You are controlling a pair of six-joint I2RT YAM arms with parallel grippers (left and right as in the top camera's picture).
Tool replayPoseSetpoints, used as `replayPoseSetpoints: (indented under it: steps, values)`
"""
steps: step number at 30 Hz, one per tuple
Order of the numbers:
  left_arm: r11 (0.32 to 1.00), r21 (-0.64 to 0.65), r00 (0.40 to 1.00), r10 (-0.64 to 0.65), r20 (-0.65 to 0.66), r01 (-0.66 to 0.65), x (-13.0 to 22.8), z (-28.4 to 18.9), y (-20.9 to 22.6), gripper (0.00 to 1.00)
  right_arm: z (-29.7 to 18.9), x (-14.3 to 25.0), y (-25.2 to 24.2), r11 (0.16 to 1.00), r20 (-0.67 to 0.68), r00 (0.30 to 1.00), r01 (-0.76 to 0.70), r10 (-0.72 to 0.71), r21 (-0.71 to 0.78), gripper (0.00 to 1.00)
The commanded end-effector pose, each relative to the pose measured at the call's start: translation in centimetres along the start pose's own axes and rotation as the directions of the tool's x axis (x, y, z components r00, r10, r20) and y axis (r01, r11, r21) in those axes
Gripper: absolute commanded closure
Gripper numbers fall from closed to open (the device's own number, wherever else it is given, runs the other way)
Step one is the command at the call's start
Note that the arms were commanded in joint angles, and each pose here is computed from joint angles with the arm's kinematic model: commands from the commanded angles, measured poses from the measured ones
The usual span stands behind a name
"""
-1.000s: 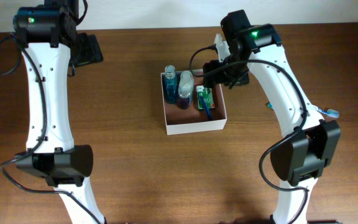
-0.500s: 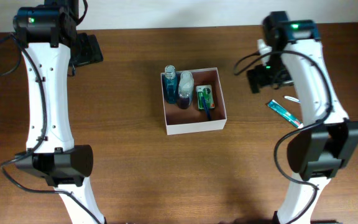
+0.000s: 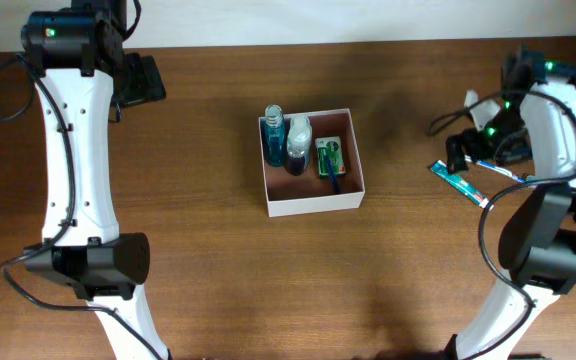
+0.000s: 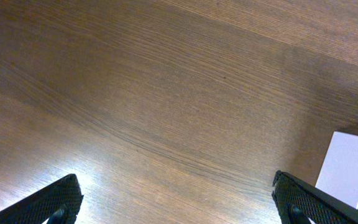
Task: Pack container
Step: 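Move the right gripper over the teal toothpaste tube and lower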
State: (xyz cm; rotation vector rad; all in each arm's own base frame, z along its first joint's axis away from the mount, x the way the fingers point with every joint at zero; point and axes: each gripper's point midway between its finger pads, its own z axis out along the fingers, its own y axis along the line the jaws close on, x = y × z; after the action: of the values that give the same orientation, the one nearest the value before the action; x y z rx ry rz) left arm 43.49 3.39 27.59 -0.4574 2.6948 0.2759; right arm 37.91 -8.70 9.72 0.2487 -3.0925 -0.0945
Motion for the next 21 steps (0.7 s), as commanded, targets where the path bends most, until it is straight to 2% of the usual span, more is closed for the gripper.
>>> replayPoseSetpoints:
  steps: [1,4,9,21]
  values:
    - [1.000,0.001,1.000,-0.013,0.004,0.013,0.0,-0.3,0.2,0.01,3.0,1.0,1.4,0.989,-0.023,0.991,0.127,-0.129,-0.076,0.00]
    - [1.000,0.001,1.000,-0.014,0.004,0.014,0.0,-0.3,0.2,0.01,5.0,1.8,1.2,0.985,-0.047,0.985,0.162,-0.165,-0.065,0.00]
    - [1.000,0.001,1.000,-0.013,0.004,0.013,0.0,-0.3,0.2,0.01,7.5,3.0,-0.6,0.985,-0.106,0.981,0.170,-0.165,0.037,0.00]
    - [1.000,0.001,1.000,-0.014,0.004,0.014,0.0,-0.3,0.2,0.01,8.6,1.0,-2.3,0.958,-0.047,0.968,0.253,-0.249,0.134,0.00]
